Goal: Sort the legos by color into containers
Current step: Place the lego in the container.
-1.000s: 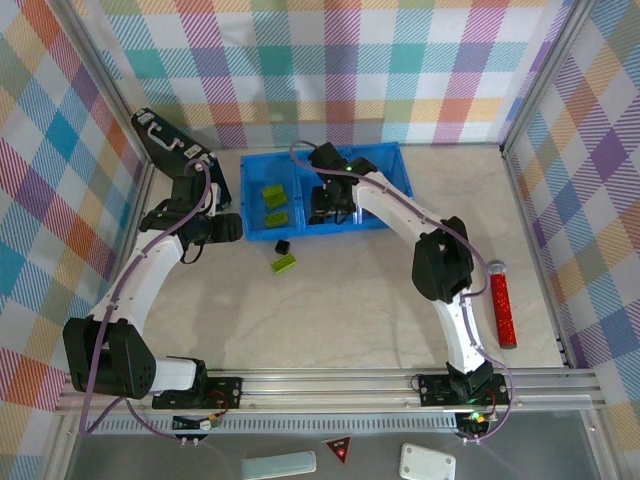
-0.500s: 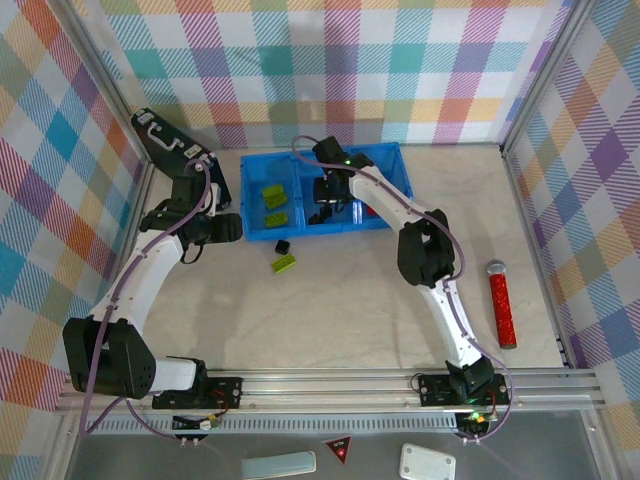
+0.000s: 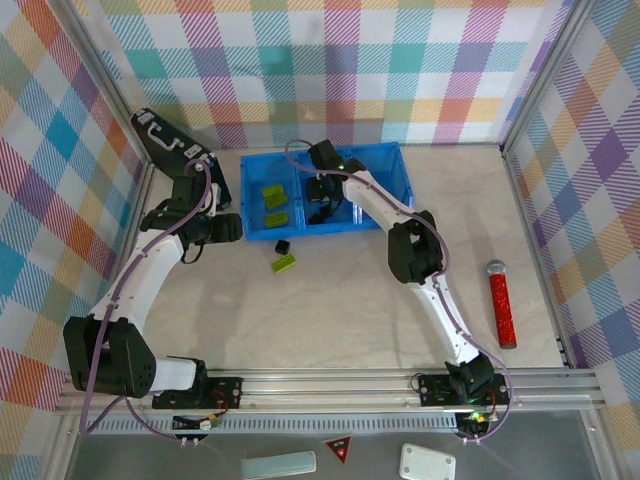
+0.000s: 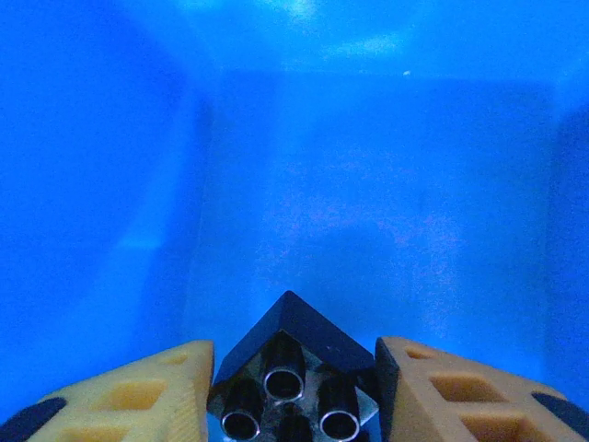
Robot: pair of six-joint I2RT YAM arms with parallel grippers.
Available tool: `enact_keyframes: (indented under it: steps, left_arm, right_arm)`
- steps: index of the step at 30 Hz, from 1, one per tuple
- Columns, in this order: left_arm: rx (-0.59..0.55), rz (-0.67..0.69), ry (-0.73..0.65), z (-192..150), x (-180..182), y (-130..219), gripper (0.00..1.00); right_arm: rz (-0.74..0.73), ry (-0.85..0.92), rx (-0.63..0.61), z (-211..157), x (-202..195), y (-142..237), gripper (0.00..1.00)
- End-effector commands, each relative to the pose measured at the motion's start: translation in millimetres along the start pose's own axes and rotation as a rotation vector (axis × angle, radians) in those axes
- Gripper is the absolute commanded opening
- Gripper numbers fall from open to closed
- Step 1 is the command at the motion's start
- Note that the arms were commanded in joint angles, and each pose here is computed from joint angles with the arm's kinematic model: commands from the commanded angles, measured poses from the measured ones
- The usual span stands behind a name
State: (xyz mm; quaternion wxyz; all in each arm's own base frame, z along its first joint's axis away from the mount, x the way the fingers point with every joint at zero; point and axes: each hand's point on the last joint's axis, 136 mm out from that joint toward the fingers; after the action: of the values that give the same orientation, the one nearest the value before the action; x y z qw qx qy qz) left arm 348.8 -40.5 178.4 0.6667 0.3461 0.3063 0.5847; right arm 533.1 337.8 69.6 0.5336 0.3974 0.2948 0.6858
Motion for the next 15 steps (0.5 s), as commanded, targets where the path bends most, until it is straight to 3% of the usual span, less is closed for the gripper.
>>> enact_keyframes:
  steps: [1,7,15]
  left_arm:
    - [0.023,0.004,0.011,-6.3,3.8,-6.2,0.78]
    - [0.024,-0.008,0.011,-5.2,1.6,-7.4,0.78]
    - [0.021,-0.044,0.020,-3.4,-4.7,-7.8,0.78]
  right_arm:
    - [0.024,0.003,-0.028,10.9,2.5,-1.3,0.46]
    - [0.022,-0.001,-0.027,12.4,2.6,5.1,0.49]
    - [0.028,-0.013,-0.032,18.1,4.2,40.4,0.54]
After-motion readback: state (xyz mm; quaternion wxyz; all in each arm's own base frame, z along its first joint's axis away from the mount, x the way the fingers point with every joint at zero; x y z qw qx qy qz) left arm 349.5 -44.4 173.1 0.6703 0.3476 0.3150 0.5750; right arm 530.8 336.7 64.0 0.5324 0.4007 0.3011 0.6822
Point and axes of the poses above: each hand's point on the last joint's axis, 136 mm out from that joint toward the fingers, its own y axis back along the fingers, its own x axis along the line the jaws close on, z = x × y, and after that the axes turned 10 degrees about -y, right-handed
